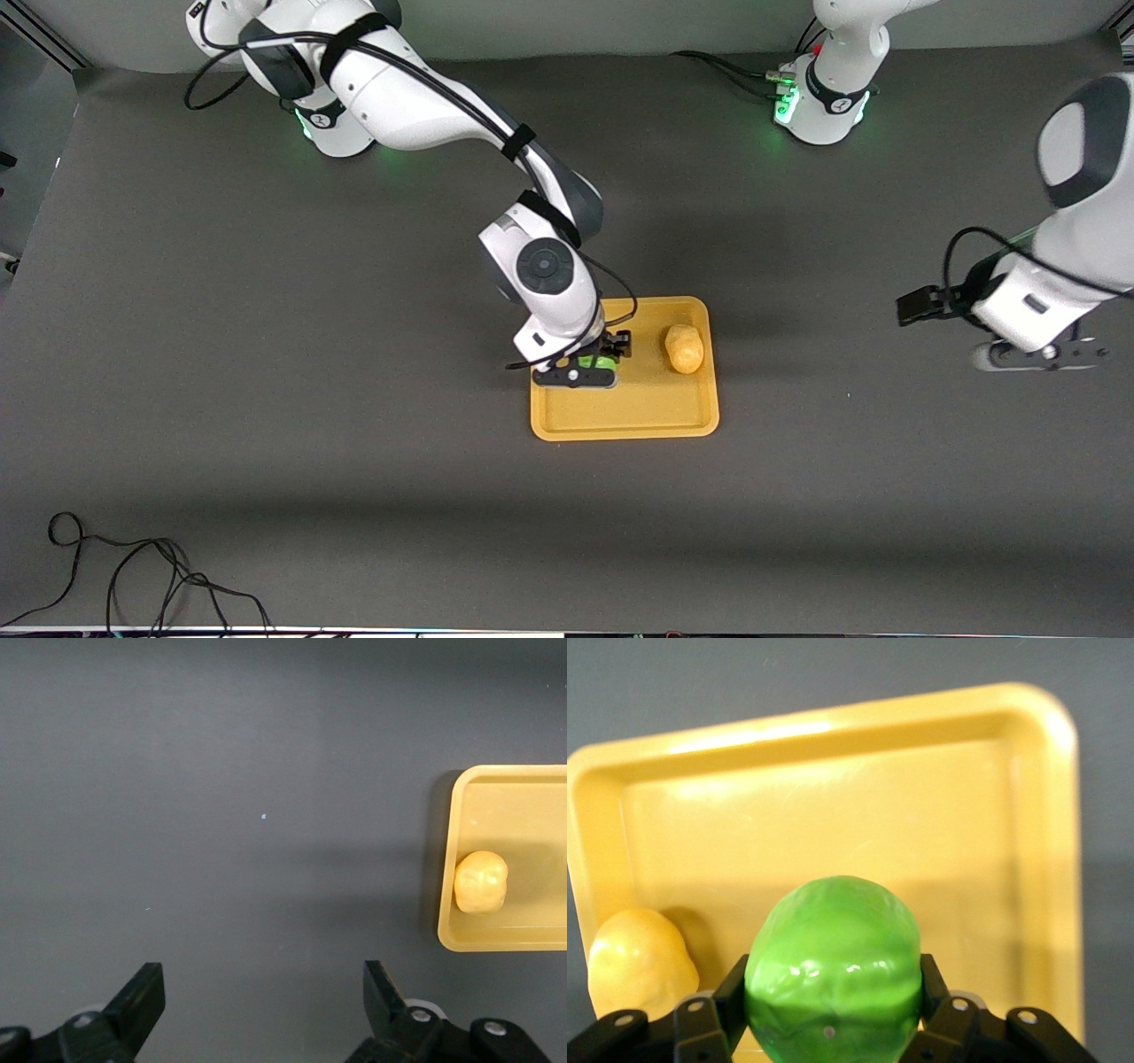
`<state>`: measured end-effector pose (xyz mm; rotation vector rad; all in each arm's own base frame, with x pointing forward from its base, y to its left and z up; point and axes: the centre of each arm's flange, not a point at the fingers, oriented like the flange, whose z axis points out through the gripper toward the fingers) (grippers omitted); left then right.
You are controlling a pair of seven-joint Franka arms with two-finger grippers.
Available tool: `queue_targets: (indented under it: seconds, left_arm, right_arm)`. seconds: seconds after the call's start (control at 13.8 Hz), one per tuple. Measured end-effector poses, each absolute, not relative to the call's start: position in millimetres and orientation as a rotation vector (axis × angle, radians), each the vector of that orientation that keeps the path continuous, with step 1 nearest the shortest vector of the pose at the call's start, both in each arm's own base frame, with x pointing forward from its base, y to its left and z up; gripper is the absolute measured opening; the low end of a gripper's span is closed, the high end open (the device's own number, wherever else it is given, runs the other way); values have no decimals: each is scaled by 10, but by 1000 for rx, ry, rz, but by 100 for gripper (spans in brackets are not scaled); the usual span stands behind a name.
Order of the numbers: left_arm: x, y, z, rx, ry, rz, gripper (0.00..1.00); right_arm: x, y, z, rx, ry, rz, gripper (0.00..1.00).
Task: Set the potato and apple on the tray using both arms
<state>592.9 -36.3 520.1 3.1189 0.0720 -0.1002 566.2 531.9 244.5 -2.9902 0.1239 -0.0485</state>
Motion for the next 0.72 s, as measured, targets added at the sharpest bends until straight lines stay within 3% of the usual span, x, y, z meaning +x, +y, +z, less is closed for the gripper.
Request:
queue_targets:
  seconds: [0.72]
  left_arm:
    - [5496, 334, 5909, 3156, 37, -36, 100]
  right_arm:
    - [5639, 5414, 2153, -3001, 110, -38, 76]
